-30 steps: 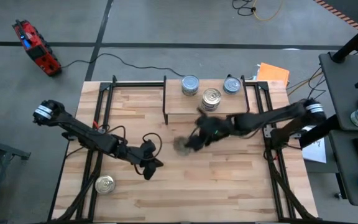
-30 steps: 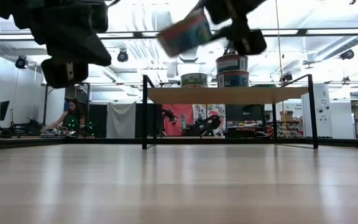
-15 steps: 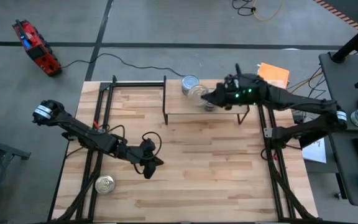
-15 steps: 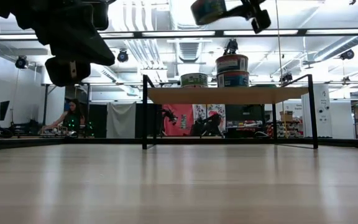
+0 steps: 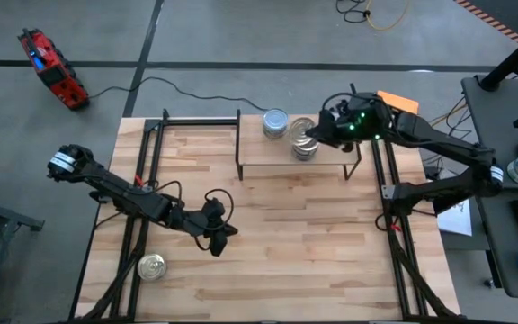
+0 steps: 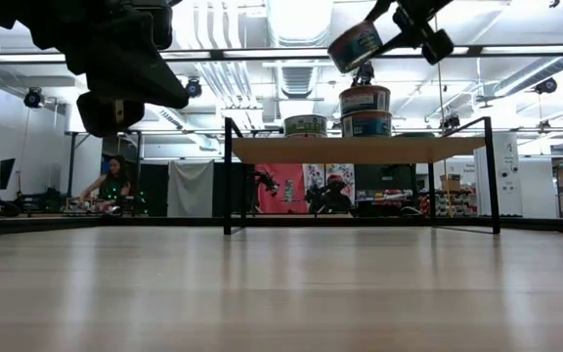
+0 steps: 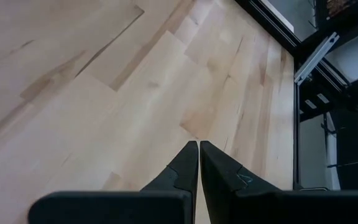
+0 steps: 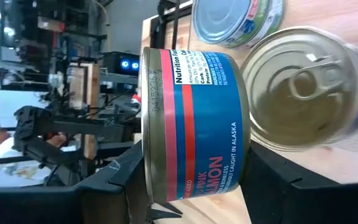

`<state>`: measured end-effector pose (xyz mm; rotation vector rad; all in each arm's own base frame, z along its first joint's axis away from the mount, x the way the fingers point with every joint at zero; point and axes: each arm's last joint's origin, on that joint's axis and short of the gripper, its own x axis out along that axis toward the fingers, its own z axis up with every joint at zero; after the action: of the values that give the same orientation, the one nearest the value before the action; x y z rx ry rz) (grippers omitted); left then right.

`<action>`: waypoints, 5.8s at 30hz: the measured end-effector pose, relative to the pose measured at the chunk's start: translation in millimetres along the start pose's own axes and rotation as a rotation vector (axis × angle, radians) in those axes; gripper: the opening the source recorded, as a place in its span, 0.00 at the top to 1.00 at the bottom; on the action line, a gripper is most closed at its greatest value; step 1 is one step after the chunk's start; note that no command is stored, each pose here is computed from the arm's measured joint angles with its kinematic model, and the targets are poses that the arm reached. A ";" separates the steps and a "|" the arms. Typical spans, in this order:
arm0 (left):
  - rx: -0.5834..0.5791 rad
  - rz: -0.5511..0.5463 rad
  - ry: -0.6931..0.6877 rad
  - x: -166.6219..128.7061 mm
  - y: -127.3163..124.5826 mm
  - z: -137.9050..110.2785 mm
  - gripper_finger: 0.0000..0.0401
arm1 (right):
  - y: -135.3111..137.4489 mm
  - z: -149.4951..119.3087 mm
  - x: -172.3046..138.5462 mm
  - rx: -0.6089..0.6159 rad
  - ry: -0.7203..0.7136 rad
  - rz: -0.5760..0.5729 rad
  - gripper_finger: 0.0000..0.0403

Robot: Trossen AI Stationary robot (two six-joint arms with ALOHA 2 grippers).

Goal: Stack canned seafood by type on shelf
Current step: Stack the blue-pink tuna can on top of the other blue-pink tuna cans

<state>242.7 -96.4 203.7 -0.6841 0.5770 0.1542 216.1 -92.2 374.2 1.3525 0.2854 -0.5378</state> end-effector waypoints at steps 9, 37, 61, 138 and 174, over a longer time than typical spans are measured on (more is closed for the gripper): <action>-0.001 0.001 0.000 0.1 0.1 0.1 1.00 | 3.6 11.1 -22.9 -0.021 -0.010 -0.140 0.54; -0.005 0.013 -0.016 0.1 0.7 0.9 1.00 | -3.9 16.2 8.7 -0.023 0.025 -0.214 0.35; 0.006 0.026 -0.034 0.1 1.1 1.4 1.00 | -5.3 19.7 8.6 0.013 0.006 -0.218 0.33; -0.264 -0.009 0.413 -17.4 -2.2 -7.2 1.00 | 9.7 -51.5 -16.0 -0.242 0.124 -0.258 0.42; -0.293 0.885 0.914 -51.3 -40.6 -86.1 1.00 | 16.2 -103.0 -21.1 -0.443 0.017 -0.256 0.73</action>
<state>174.0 -179.9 200.4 -0.7234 1.7491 0.7835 218.0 14.1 376.9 0.8957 0.5617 -0.6329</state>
